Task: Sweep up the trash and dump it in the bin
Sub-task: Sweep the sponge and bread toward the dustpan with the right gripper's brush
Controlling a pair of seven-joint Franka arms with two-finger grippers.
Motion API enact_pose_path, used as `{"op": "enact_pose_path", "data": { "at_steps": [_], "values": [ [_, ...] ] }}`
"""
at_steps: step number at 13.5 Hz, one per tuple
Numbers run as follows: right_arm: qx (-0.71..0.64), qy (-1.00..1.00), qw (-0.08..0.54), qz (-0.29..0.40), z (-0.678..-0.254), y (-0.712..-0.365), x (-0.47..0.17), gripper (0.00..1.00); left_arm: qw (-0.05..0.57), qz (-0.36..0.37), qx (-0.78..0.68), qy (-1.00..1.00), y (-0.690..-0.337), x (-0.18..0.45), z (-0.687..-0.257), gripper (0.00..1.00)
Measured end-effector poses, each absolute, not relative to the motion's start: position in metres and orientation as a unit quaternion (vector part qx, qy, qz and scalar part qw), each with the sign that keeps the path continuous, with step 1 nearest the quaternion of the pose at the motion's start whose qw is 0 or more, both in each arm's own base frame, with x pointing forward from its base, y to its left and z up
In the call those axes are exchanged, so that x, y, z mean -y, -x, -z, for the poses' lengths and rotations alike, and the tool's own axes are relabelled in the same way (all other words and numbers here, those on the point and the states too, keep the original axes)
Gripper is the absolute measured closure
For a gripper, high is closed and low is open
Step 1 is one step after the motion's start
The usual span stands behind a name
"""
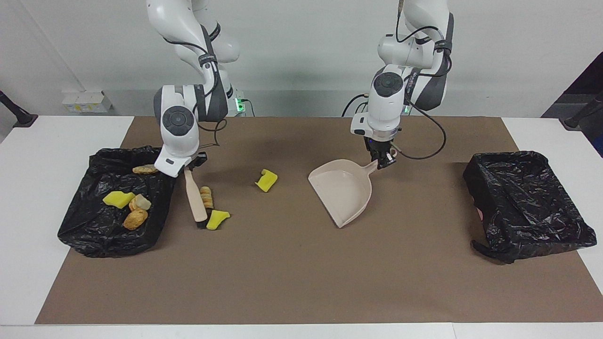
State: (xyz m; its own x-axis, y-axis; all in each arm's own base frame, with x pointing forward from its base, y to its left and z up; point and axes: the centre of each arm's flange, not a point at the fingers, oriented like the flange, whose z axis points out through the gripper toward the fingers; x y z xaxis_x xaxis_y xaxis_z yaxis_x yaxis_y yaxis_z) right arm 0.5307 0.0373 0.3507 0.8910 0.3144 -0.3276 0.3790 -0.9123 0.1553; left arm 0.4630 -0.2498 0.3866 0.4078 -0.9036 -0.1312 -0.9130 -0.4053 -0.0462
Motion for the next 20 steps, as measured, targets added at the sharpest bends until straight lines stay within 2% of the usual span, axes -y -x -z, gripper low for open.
{"op": "enact_pose_path", "data": {
  "at_steps": [9, 20],
  "values": [
    [-0.089, -0.987, 0.05, 0.123, -0.333, -0.507, -0.188, 0.74, 0.042, -0.044, -0.524, 0.85, -0.457, 0.257, -0.384, 0.69],
    [-0.107, -0.986, -0.059, 0.109, -0.343, -0.467, -0.319, 0.74, 0.041, -0.044, -0.517, 0.854, -0.457, 0.257, -0.384, 0.69]
  ]
}}
